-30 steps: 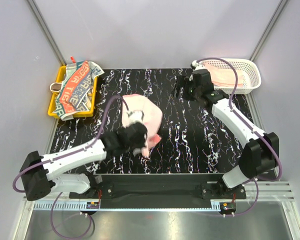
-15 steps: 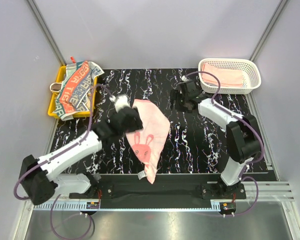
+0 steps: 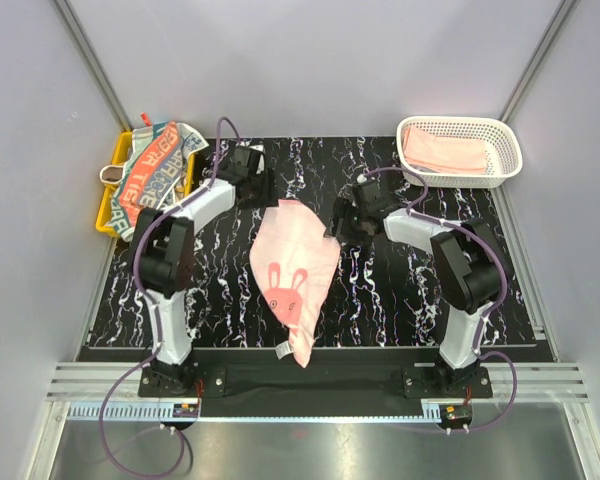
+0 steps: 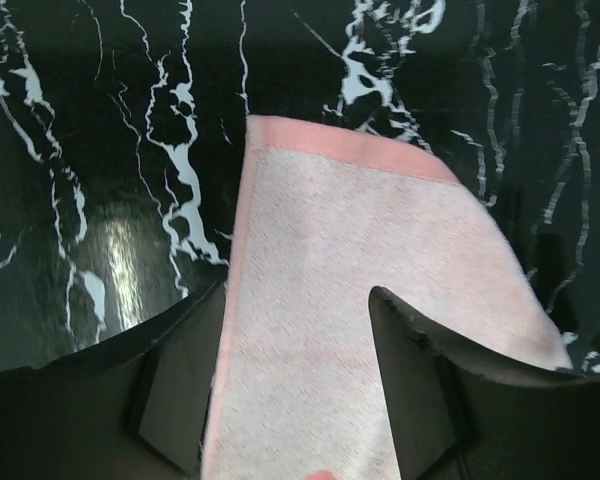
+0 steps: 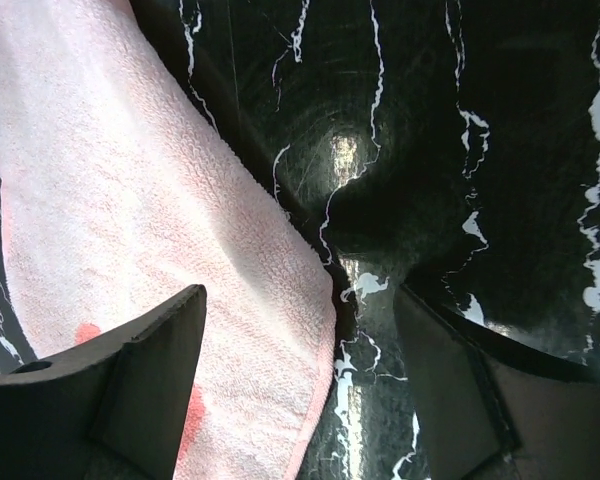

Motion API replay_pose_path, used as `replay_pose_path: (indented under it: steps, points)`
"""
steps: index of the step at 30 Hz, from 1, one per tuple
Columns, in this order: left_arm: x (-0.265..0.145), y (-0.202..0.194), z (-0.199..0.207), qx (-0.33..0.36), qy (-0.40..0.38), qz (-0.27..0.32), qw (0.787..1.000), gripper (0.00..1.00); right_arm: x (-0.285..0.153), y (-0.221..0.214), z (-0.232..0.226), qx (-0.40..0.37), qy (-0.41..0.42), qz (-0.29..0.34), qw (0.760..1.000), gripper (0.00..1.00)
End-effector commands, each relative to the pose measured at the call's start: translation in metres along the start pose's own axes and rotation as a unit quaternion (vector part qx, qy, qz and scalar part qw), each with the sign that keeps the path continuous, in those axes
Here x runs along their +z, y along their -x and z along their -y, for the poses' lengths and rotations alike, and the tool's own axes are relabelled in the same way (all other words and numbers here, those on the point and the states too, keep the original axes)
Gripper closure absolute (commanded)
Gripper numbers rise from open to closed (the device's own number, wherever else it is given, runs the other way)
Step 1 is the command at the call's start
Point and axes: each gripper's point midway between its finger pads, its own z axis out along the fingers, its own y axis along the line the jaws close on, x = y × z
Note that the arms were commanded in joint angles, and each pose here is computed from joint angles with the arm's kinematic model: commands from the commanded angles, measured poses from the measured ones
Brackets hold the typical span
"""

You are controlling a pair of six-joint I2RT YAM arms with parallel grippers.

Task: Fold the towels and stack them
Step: Flatten out the crumpled towel

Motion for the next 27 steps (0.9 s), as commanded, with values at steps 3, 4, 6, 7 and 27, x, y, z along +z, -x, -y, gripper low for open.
replay_pose_path:
  steps: [3, 4, 6, 7, 27]
  points:
    - [0.029, 0.013, -0.007, 0.038, -0.057, -0.03, 0.997, 0.32, 0.006, 0.0, -0.019, 0.032, 0.044, 0.016, 0.998, 0.2]
    - [0.033, 0.01, -0.005, 0.039, -0.071, -0.042, 0.996, 0.32, 0.006, -0.001, -0.02, 0.035, 0.046, 0.015, 0.998, 0.23]
    - [0.047, 0.005, -0.008, 0.039, -0.082, -0.054, 0.994, 0.32, 0.008, -0.002, -0.023, 0.036, 0.052, 0.012, 0.998, 0.27]
    - [0.051, 0.001, -0.006, 0.036, -0.094, -0.064, 0.993, 0.32, 0.01, -0.003, -0.022, 0.037, 0.049, 0.01, 0.998, 0.3]
    - [0.027, -0.019, -0.009, -0.081, -0.079, -0.043, 0.993, 1.0, -0.011, 0.077, -0.038, -0.042, -0.008, 0.067, 0.997, 0.9]
